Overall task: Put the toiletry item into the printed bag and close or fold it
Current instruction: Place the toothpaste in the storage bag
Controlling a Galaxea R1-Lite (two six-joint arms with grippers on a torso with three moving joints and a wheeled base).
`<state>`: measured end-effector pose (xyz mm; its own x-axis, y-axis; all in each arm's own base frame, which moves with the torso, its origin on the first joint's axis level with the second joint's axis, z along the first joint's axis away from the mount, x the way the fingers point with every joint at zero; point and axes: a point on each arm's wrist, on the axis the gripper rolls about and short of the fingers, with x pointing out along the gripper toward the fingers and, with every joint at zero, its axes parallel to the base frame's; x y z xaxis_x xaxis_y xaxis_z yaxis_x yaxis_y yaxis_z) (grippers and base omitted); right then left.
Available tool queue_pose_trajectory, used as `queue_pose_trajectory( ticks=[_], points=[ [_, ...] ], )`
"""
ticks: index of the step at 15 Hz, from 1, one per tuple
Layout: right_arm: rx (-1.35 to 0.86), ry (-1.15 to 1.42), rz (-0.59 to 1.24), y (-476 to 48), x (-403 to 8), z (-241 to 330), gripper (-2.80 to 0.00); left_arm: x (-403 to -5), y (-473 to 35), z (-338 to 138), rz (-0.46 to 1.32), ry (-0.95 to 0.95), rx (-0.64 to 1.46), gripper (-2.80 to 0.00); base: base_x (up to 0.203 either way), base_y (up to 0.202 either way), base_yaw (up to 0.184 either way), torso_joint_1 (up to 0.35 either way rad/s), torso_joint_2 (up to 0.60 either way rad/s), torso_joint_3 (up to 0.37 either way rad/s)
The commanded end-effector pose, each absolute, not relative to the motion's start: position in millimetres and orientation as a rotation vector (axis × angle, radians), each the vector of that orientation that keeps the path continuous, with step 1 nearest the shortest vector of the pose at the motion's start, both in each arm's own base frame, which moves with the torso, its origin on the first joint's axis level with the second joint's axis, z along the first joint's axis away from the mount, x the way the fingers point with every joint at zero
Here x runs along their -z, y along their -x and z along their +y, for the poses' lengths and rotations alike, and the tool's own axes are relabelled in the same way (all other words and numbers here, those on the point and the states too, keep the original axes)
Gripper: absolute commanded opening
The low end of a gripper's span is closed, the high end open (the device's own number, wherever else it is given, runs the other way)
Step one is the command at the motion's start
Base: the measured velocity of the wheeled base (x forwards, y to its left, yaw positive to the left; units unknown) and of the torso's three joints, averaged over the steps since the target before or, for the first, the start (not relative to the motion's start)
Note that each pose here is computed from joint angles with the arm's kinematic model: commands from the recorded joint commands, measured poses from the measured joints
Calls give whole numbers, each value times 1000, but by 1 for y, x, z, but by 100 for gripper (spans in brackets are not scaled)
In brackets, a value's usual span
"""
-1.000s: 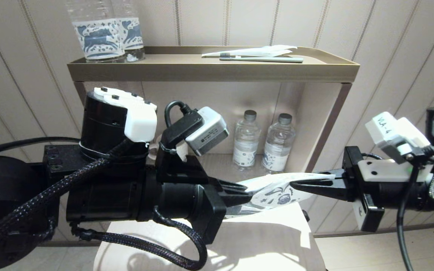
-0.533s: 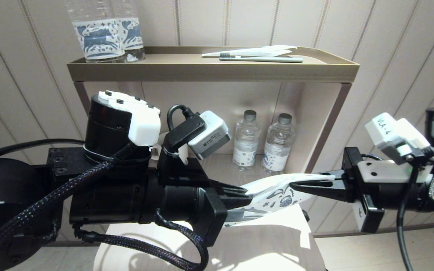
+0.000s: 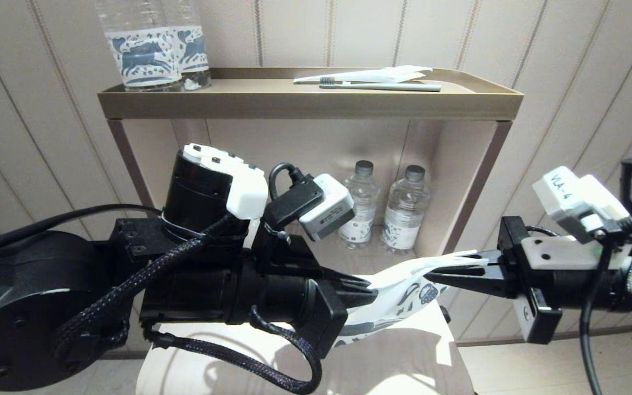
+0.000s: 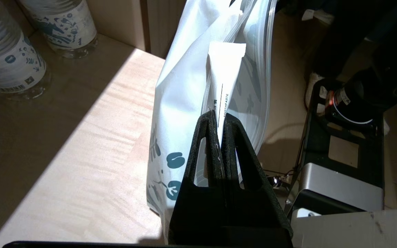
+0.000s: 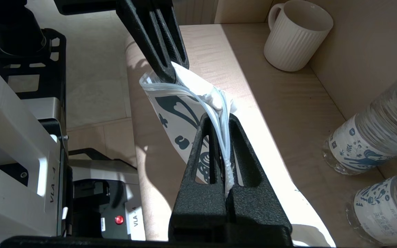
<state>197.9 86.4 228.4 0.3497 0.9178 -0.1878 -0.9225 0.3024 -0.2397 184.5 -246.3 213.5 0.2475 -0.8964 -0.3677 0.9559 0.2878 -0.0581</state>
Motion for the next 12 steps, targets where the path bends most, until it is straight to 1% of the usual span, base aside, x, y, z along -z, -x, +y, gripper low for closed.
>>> queue_pose_trajectory(
  ticks=[1, 6, 12],
  points=[
    [-1225, 331, 9, -197, -229, 87, -280, -210, -185, -247, 373, -195, 1275, -280, 0, 0, 0, 0, 0, 0],
    [-1225, 331, 9, -198, -229, 87, -280, -216, -180, -239, 354, -191, 1265, -280, 0, 0, 0, 0, 0, 0],
    [-1253, 337, -5, -196, -232, 93, -280, -212, -177, -235, 365, -204, 1230, -280, 0, 0, 0, 0, 0, 0]
  ],
)
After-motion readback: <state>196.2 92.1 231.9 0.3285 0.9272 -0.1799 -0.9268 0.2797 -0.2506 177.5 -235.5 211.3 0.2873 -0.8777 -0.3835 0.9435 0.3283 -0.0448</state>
